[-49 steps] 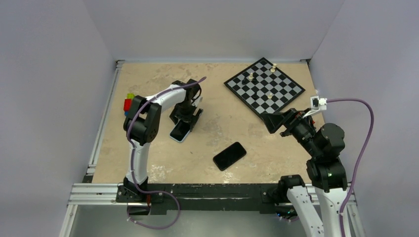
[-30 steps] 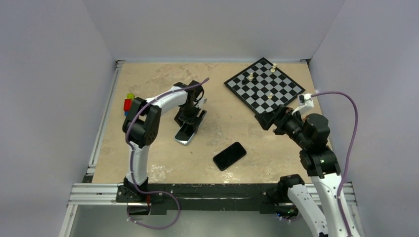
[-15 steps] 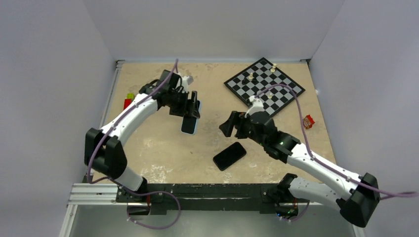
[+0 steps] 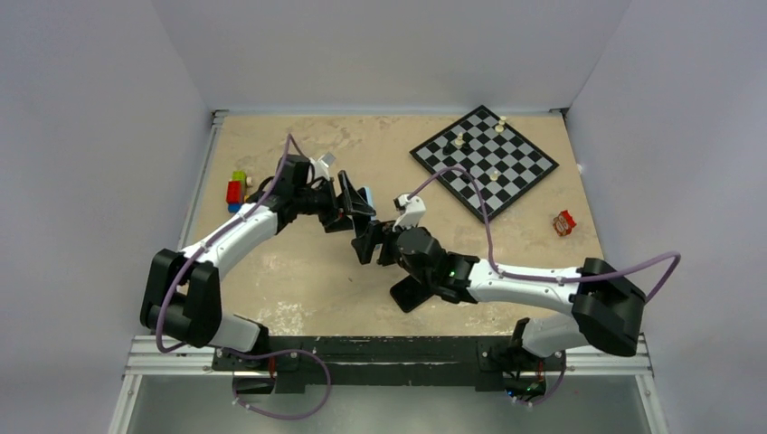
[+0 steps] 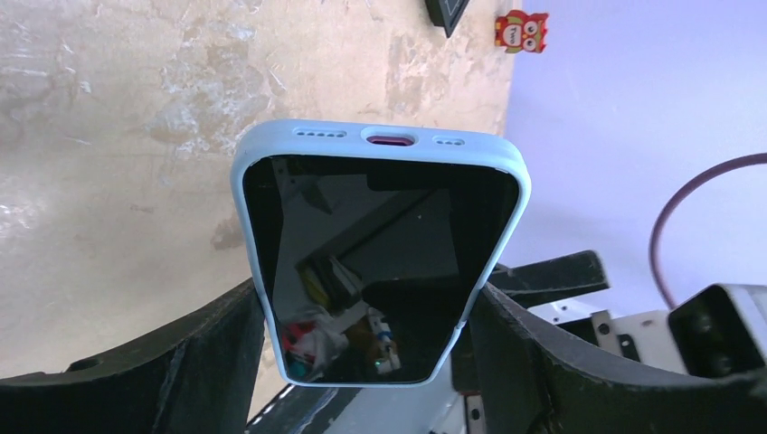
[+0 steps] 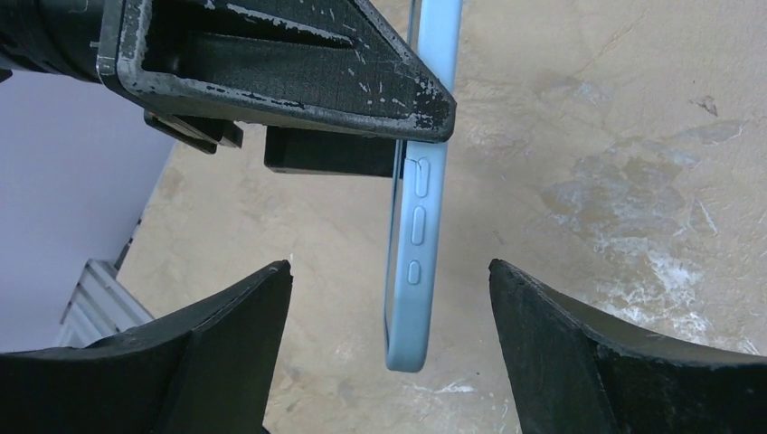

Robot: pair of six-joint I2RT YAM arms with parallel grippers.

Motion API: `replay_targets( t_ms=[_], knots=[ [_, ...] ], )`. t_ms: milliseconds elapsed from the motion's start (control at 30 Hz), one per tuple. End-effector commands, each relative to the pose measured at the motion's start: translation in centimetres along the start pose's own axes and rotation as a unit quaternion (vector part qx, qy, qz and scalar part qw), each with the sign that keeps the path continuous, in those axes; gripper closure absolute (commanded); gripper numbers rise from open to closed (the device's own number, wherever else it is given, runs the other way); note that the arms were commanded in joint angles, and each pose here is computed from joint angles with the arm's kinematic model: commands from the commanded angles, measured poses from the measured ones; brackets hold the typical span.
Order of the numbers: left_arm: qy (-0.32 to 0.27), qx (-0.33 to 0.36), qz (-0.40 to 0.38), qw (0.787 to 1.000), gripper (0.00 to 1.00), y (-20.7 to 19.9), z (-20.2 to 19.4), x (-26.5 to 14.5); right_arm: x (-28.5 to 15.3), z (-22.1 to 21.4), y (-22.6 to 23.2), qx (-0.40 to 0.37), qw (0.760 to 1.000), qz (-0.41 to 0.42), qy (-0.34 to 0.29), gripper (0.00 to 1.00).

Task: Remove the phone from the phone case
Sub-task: Adjust the phone.

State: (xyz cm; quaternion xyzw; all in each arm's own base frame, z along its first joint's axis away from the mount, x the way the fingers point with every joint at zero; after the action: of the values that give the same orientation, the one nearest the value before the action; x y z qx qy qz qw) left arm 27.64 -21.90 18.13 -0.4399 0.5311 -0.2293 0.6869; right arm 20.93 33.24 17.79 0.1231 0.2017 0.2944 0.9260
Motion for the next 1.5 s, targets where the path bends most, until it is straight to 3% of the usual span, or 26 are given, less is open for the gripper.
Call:
replay_targets(
  t_ms=[0,267,367,467,533,667,700,733,933,1067,1133,1200,1333,1467],
  knots=[
    [-0.015,-0.012,-0.107,0.994,1.0,-4.2,0.3,-1.4,0.7,3.5,1.7,0.038,0.996,-0.018,-0.082,0.19],
    [-0.048,-0.026,-0.103,0.993,1.0,-3.7,0.7,-1.6,0.8,2.2,1.0,0.055,0.992,-0.063,-0.098,0.44],
    [-0.058,-0.036,-0.111,0.991,1.0,-3.7,0.7,-1.7,0.5,2.5,1.3,0.056,0.991,-0.061,-0.109,0.57],
    [-0.061,-0.047,-0.112,0.991,1.0,-3.4,0.5,-1.8,0.2,3.1,1.6,0.049,0.99,-0.055,-0.117,0.75],
    [-0.064,-0.048,-0.113,0.99,0.99,-3.2,0.3,-2.0,0.0,3.4,1.6,0.045,0.99,-0.054,-0.119,1.0],
    [-0.092,-0.037,-0.068,0.993,0.22,-1.8,-0.6,-3.3,-0.9,3.4,1.9,0.034,0.993,-0.028,-0.11,1.0],
    [-0.107,-0.027,-0.049,0.993,0.05,-1.3,-0.8,-3.9,-1.2,3.6,1.9,0.03,0.993,-0.022,-0.11,1.0],
    [-0.124,-0.012,-0.024,0.992,0.01,-0.7,-1.0,-4.7,-1.6,3.4,2.1,0.018,0.995,-0.009,-0.102,1.0],
    [-0.251,0.087,0.087,0.96,0.0,1.5,-1.3,-11.0,-2.7,3.2,-0.5,0.005,0.999,0.039,-0.029,1.0],
    [-0.269,0.182,0.061,0.944,0.08,-0.2,-1.7,-13.0,-3.3,3.1,-2.3,-0.051,0.991,0.091,0.081,1.0],
    [-0.247,0.227,0.033,0.941,0.09,-1.4,-2.2,-12.8,-3.9,2.5,-3.2,-0.075,0.979,0.119,0.145,1.0],
    [-0.213,0.271,0.019,0.939,0.09,-2.7,-2.5,-12.3,-4.7,2.1,-3.0,-0.091,0.959,0.197,0.184,1.0],
    [-0.127,0.316,0.009,0.94,0.07,-4.8,-2.9,-10.9,-5.7,1.0,-0.9,-0.105,0.915,0.32,0.222,1.0],
    [0.004,0.336,-0.033,0.941,0.1,-5.6,-4.1,-7.7,-6.1,0.7,0.8,-0.114,0.879,0.398,0.235,1.0]
  ],
)
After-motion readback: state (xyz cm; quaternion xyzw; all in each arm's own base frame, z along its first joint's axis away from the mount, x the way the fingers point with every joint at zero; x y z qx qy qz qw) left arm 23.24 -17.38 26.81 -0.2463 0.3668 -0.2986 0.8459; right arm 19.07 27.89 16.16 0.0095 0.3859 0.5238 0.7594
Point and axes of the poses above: each gripper's point midway between its finger pads, its own x axis out along the fingers, its own y axis along the line the jaws close on, z = x × y, the point moved 3 cm from there along -x, back along the fingers, and after that the axes turned 11 degrees about -x, right-handed, at the moved point
